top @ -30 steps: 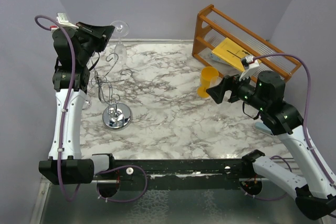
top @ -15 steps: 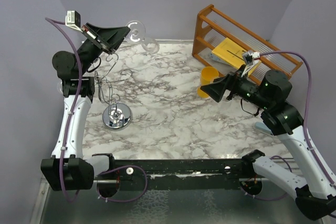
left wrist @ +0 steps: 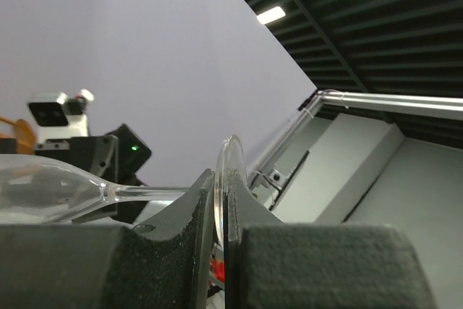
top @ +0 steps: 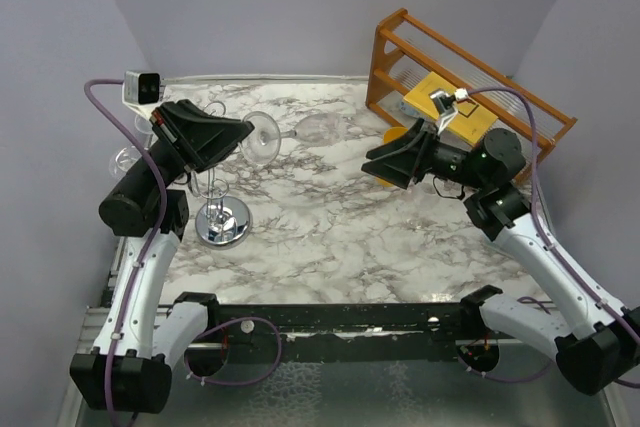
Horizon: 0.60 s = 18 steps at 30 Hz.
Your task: Take the wine glass off the wine glass rack
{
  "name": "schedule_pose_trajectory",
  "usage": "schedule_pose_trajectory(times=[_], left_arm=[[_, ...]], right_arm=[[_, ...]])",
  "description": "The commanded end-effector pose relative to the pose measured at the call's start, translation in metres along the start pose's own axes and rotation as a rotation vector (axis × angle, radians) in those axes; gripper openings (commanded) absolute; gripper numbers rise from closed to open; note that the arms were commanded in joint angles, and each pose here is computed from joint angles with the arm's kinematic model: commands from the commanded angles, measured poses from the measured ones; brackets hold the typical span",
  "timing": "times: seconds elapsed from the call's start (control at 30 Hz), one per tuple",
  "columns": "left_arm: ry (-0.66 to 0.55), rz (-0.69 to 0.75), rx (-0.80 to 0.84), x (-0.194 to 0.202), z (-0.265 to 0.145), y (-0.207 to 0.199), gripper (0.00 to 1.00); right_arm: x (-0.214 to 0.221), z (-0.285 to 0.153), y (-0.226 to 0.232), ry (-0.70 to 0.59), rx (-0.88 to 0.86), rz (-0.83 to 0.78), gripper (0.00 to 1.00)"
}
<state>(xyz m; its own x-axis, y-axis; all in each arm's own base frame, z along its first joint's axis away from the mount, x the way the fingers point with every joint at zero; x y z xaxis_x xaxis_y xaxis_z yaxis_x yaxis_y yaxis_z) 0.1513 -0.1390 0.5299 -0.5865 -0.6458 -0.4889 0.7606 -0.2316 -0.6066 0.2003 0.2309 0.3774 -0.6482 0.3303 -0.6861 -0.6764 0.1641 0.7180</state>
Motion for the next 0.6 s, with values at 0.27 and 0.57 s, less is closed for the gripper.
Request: schedule_pose_trajectory(times=[0.27,0.57], left_arm=[[0.002,-0.076,0.231,0.026,-0.019,-0.046,0.0],[-0.007,-0.107,0.296,0.028,-0.027,-0.051,0.0]], right_arm=[[-0.002,-0.001,0.058,0.022,-0.406,-0.061,0.95],[-0.003,0.008,0.069,0.044,-0.475,-0.063,0.84]])
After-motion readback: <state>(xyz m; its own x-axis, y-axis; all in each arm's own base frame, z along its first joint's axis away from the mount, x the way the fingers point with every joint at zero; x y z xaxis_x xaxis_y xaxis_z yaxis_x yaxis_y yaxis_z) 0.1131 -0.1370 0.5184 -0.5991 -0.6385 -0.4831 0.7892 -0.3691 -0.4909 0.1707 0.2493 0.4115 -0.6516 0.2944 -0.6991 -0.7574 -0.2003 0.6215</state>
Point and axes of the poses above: each gripper's point midway between its finger pads, its own z axis out along the fingers, its own y axis along the line the jaws close on, x = y × z, the point moved 3 cm from there along -z, back along the fingers, and after that the axes turned 6 degrees about z, right-handed, at the moved point
